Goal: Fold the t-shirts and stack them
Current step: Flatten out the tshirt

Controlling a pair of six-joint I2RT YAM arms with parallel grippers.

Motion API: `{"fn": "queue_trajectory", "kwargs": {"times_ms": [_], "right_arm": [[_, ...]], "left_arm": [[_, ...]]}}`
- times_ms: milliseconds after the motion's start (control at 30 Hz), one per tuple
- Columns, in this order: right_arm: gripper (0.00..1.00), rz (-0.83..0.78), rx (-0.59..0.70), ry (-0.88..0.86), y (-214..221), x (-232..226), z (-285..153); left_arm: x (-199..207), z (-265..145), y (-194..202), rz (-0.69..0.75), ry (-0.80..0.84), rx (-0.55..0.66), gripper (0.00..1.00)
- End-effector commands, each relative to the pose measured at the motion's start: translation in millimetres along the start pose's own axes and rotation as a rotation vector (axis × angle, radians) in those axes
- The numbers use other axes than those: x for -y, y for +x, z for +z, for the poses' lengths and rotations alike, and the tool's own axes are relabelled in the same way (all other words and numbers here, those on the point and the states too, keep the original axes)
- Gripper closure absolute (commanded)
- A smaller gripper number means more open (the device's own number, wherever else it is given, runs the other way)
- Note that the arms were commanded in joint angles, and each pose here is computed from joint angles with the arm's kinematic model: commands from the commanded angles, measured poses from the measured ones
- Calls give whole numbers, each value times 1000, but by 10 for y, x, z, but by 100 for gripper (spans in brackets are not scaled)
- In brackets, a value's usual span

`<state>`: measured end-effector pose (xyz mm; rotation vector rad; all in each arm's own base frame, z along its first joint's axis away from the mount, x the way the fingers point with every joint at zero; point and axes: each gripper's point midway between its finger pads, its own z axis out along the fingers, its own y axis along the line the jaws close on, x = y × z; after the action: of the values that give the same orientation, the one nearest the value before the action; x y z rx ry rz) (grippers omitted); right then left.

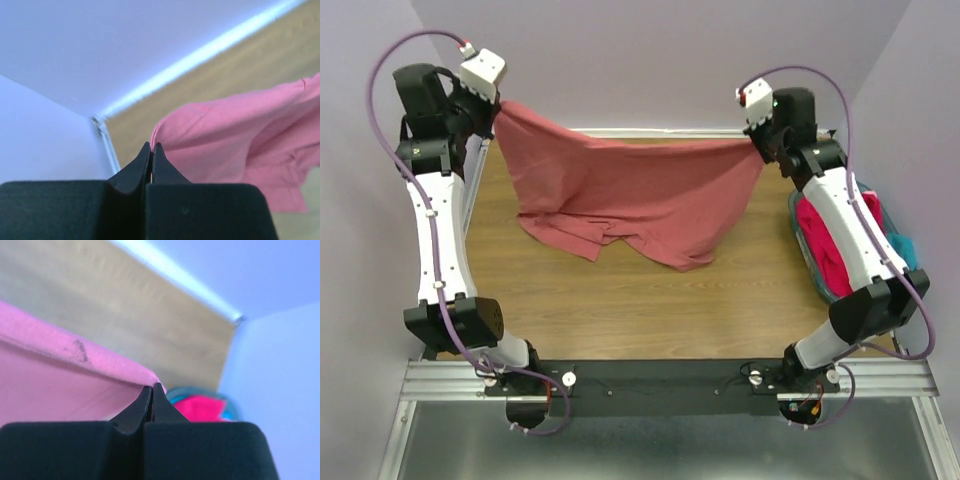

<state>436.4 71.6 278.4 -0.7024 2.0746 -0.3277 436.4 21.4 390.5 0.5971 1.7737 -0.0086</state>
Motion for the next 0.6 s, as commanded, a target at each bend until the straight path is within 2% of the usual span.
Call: {"fn": "queue_trajectory", "kwargs": {"times_ms": [0, 67, 233, 400, 500, 567], "right_arm": [[99, -15, 151, 160, -619, 571, -465], [99, -2, 195, 220, -772, 758, -675], [99, 58, 379, 345, -1103, 1180, -1581], [99, 112, 489, 427, -1172, 1403, -2227], [99, 130, 553, 472, -1233, 1530, -2566], [99, 152, 612, 501, -1311, 1624, -2817]], "left_arm": [[-103, -277, -728, 27, -45, 158, 100], [-166, -485, -923, 52, -100, 199, 100], [-59, -1299, -1303, 50, -247, 352, 100], [17, -2125, -1675, 66, -451, 541, 100], [39, -2764, -2033, 85, -595, 699, 100], [65, -2947, -2144, 75, -621, 745, 100]]}}
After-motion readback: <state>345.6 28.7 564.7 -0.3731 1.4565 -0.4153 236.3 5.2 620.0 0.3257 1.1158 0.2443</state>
